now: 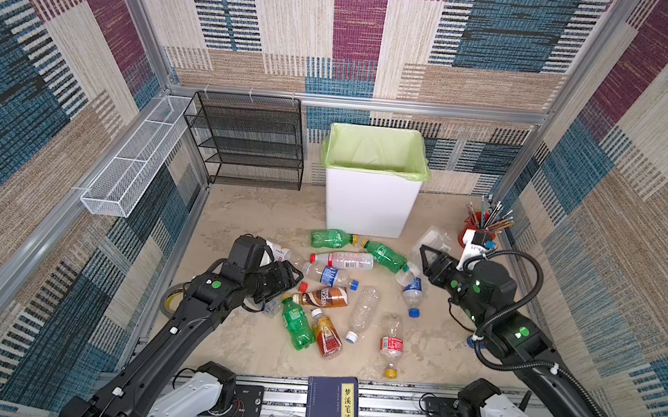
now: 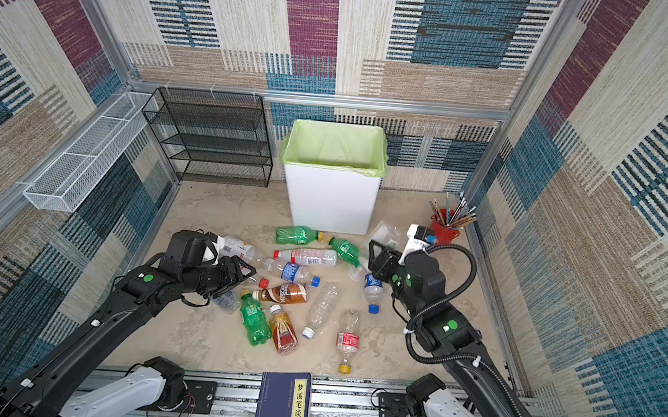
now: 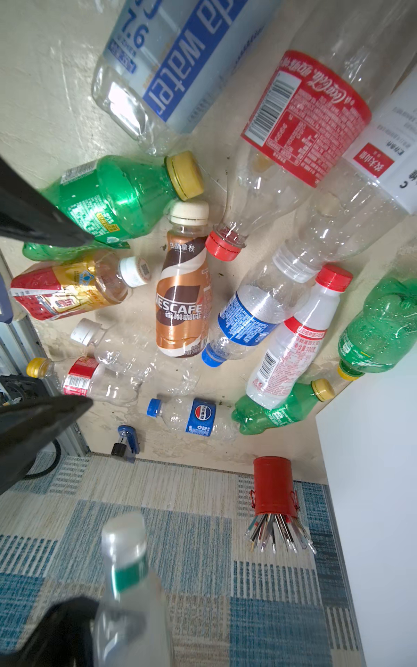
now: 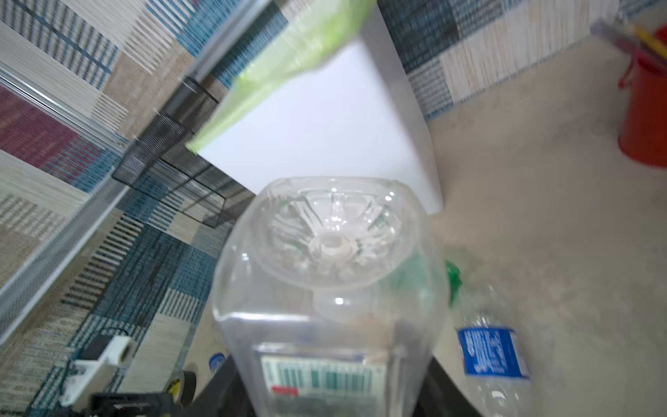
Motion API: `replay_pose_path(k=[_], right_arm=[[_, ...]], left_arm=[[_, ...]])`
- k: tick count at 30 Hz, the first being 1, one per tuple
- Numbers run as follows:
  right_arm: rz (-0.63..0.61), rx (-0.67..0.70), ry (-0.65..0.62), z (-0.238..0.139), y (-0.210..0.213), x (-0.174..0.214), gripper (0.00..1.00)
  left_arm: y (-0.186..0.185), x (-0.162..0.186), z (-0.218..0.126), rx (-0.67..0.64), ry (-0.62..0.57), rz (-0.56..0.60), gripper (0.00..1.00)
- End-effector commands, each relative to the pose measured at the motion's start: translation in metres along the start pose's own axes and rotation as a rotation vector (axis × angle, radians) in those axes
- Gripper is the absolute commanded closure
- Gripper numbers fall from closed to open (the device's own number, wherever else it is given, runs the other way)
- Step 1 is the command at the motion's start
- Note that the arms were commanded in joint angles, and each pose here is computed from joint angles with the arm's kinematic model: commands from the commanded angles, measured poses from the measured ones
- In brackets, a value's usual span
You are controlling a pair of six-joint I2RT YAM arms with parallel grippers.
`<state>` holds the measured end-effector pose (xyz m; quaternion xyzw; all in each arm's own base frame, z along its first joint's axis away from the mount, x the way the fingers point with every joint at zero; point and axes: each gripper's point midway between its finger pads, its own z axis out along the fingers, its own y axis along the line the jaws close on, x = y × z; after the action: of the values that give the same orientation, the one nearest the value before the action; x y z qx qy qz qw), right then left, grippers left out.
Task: Throw the plastic bottles in the bin
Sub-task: 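Carry the clear bottle with right gripper over the bin and open, then return right gripper to the pile, lowering onto red-label clear bottle nearest robot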
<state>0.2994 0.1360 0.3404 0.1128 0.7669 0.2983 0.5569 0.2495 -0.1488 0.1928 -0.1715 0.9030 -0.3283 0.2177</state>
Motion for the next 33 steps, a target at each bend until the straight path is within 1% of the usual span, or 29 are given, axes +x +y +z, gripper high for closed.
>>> replay_pose_path(k=[1, 2, 3, 4, 6, 7, 10, 12, 14, 16, 19, 25, 29, 33], right_arm=[[-0.099, -0.165, -0.301, 0.005, 0.093, -0.131, 0.35], [-0.125, -0.216, -0.347, 0.009, 0.125, -0.169, 0.29], [-0.138, -0.243, -0.374, 0.014, 0.149, -0.2, 0.24], [-0.148, -0.267, -0.388, 0.017, 0.173, -0.226, 0.17], [-0.153, -0.274, -0.412, 0.014, 0.194, -0.257, 0.05], [-0.145, -0.272, -0.424, 0.008, 0.198, -0.265, 0.01], [-0.125, -0.255, -0.453, -0.014, 0.195, -0.274, 0.01], [-0.121, -0.213, -0.474, -0.027, 0.181, -0.272, 0.01], [-0.117, -0.171, -0.454, -0.031, 0.164, -0.263, 0.01], [-0.114, -0.123, -0.39, -0.025, 0.146, -0.245, 0.0], [-0.089, -0.059, -0.276, -0.014, 0.113, -0.2, 0.01], [0.03, 0.071, 0.05, 0.016, 0.034, -0.072, 0.05], [0.105, 0.169, 0.243, 0.02, -0.015, 0.008, 0.08], [0.161, 0.285, 0.415, 0.012, -0.056, 0.073, 0.11]], left_arm=[[-0.012, -0.011, -0.004, 0.026, -0.031, 0.012, 0.34], [-0.015, -0.013, -0.004, 0.027, -0.035, 0.018, 0.34], [-0.016, -0.015, -0.004, 0.026, -0.037, 0.019, 0.34], [-0.019, -0.017, -0.005, 0.03, -0.041, 0.019, 0.34], [-0.025, -0.021, -0.006, 0.04, -0.047, 0.025, 0.34], [-0.027, -0.023, -0.008, 0.043, -0.053, 0.026, 0.34], [-0.03, -0.026, -0.013, 0.052, -0.079, 0.026, 0.34], [-0.029, -0.027, -0.015, 0.054, -0.089, 0.021, 0.34], [-0.028, -0.026, -0.015, 0.058, -0.09, 0.016, 0.34], [-0.026, -0.024, -0.015, 0.058, -0.087, 0.011, 0.34], [-0.022, -0.021, -0.014, 0.056, -0.083, 0.005, 0.34], [-0.013, -0.014, -0.01, 0.048, -0.064, -0.011, 0.34], [-0.004, -0.009, -0.01, 0.03, -0.066, -0.029, 0.34], [0.007, 0.0, -0.01, 0.011, -0.055, -0.045, 0.34]])
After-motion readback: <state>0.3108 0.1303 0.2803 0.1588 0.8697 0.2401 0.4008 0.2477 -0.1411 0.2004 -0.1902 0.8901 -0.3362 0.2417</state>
